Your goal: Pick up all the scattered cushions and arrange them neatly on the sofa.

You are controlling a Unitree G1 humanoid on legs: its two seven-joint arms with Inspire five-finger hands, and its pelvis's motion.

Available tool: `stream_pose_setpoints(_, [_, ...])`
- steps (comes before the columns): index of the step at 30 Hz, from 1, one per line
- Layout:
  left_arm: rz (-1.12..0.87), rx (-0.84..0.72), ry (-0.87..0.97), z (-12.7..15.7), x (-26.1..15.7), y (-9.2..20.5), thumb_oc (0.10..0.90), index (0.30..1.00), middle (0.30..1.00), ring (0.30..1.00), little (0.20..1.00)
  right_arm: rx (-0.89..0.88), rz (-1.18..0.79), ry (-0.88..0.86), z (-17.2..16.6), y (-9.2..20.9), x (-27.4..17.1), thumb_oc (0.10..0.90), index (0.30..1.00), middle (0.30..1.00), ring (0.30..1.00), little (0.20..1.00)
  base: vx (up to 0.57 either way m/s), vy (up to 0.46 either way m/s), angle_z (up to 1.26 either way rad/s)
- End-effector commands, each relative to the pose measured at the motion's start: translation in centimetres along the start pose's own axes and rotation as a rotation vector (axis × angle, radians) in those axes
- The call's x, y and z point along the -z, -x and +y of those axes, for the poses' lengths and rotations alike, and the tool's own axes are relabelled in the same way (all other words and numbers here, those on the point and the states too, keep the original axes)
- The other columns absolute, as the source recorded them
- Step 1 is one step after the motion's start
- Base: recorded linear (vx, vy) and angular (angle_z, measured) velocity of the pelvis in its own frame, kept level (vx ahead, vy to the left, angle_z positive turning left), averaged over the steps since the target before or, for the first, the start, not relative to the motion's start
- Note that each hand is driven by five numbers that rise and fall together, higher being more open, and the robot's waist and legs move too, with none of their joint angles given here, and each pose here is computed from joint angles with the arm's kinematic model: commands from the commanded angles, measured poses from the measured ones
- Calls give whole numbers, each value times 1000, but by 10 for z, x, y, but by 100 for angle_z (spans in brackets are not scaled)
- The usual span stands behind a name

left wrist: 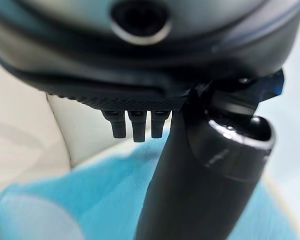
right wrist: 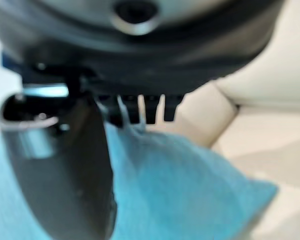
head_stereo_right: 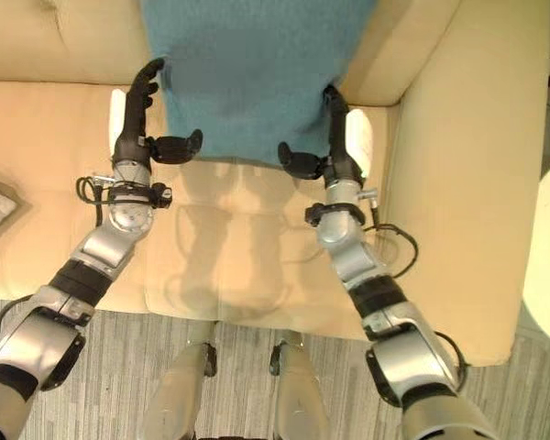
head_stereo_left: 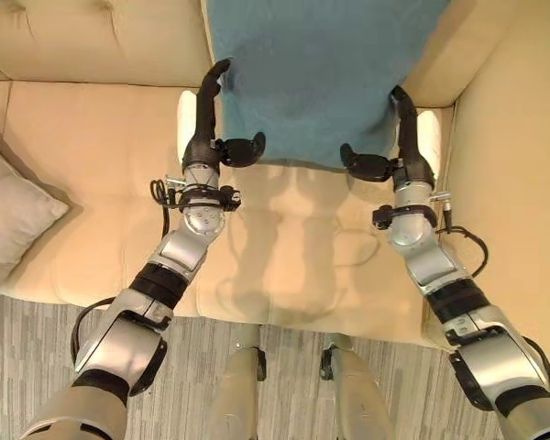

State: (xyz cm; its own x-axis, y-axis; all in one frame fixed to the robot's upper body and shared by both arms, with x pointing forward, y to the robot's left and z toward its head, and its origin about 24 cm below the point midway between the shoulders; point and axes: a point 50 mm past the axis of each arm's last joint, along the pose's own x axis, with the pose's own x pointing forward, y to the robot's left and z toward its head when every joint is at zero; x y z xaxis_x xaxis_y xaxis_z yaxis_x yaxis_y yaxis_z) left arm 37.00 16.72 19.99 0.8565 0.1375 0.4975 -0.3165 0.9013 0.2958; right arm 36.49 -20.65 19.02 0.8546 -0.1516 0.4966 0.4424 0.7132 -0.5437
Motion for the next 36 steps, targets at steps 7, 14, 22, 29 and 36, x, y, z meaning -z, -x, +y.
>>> stream_pose_setpoints(7, [175,-92,52,87,73,104,800,900,900,900,900,-107,74,12,-51,81,62,800,900,900,900,900,57,-58,-4])
stream_pose_setpoints(14, [670,-87,103,96,140,232,800,900,900,900,900,-240,375,-94,-35,167,112,800,900,900,900,900,3,-108,6])
stream_pose_setpoints(22, [948,16,135,68,166,297,800,900,900,900,900,-383,565,-16,-9,215,143,800,900,900,900,900,-195,-112,39])
stream_pose_setpoints(29, [1010,97,115,49,171,311,800,900,900,900,900,-427,658,18,4,234,155,800,900,900,900,900,-192,42,40])
stream_pose_setpoints(36, [965,165,47,38,172,295,800,900,900,900,900,-489,682,35,29,232,156,800,900,900,900,900,-162,149,49])
